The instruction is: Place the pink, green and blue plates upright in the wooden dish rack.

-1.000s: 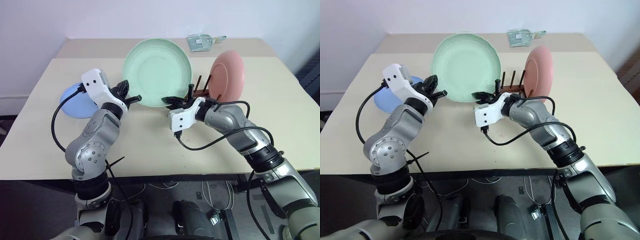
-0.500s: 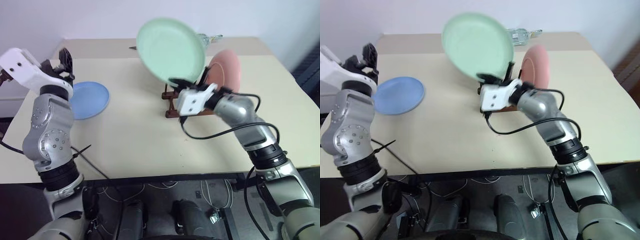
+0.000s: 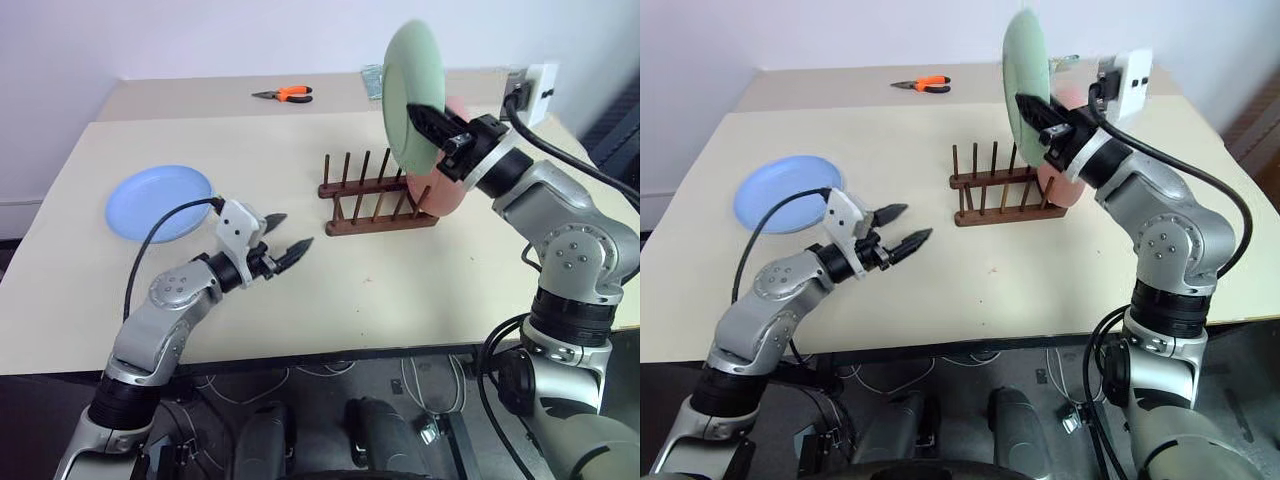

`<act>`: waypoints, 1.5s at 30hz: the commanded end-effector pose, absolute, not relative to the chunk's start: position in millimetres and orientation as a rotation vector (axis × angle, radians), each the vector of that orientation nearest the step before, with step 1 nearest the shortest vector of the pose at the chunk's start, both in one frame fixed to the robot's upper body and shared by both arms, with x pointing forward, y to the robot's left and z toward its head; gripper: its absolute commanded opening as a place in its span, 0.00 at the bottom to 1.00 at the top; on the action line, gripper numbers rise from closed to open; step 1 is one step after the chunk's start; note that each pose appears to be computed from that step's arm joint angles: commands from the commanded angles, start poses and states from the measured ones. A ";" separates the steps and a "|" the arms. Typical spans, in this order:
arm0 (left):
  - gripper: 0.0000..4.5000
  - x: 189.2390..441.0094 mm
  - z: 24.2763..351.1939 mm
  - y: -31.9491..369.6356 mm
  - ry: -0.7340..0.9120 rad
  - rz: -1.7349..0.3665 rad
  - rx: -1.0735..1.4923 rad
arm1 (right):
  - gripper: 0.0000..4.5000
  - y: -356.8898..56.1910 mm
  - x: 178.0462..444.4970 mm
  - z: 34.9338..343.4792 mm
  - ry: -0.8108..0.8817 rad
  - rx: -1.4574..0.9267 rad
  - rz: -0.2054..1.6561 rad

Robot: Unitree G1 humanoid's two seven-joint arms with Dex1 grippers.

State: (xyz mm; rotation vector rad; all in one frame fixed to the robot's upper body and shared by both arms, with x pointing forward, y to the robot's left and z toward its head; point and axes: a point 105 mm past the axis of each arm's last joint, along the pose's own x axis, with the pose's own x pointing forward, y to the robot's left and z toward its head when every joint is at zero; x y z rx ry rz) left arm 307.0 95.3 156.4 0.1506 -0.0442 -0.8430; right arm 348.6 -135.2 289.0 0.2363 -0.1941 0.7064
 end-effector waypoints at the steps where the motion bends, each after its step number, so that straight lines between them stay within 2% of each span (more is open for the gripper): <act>1: 0.75 303.5 159.5 95.7 -0.061 -0.853 0.175 | 0.00 -136.1 341.3 308.9 -0.255 0.300 0.723; 15: 0.75 296.8 158.0 94.1 -0.056 -0.846 0.169 | 0.00 -137.3 373.6 278.7 -0.087 0.376 0.642; 16: 0.76 297.0 157.8 94.4 -0.054 -0.843 0.171 | 0.17 -137.1 374.9 277.8 -0.082 0.370 0.643; 17: 0.76 297.3 157.7 94.5 -0.053 -0.841 0.172 | 0.22 -137.1 375.7 277.3 -0.080 0.365 0.643; 22: 0.76 300.5 158.0 97.7 -0.055 -0.805 0.175 | 0.73 -137.1 377.6 284.2 -0.132 0.196 0.613; 24: 0.76 302.5 160.9 99.7 -0.058 -0.792 0.118 | 0.73 -138.7 378.0 288.4 -0.161 0.124 0.592; 28: 0.98 312.8 169.8 109.3 -0.070 -0.721 0.012 | 0.74 -139.9 376.2 298.2 -0.235 -0.070 0.562; 31: 0.98 332.2 179.8 131.5 -0.104 -0.532 -0.063 | 0.74 -139.6 372.3 310.2 -0.336 -0.249 0.529; 33: 0.98 348.0 186.4 159.2 -0.123 -0.324 -0.135 | 0.74 -135.1 365.2 324.0 -0.442 -0.345 0.525; 35: 0.98 362.5 183.6 203.0 -0.099 0.002 -0.237 | 0.74 -128.2 355.9 339.8 -0.550 -0.426 0.528; 36: 0.98 363.6 179.1 227.7 -0.087 0.185 -0.339 | 0.74 -123.8 351.0 346.5 -0.600 -0.459 0.536; 38: 0.98 355.6 170.2 256.5 -0.074 0.418 -0.475 | 0.74 -114.2 342.4 353.5 -0.669 -0.509 0.571; 41: 0.98 347.0 165.8 265.5 -0.045 0.520 -0.491 | 0.74 -93.4 326.6 349.7 -0.711 -0.552 0.694; 45: 0.98 349.1 149.1 268.4 0.077 0.532 -0.555 | 0.74 -70.5 311.5 324.5 -0.673 -0.580 0.862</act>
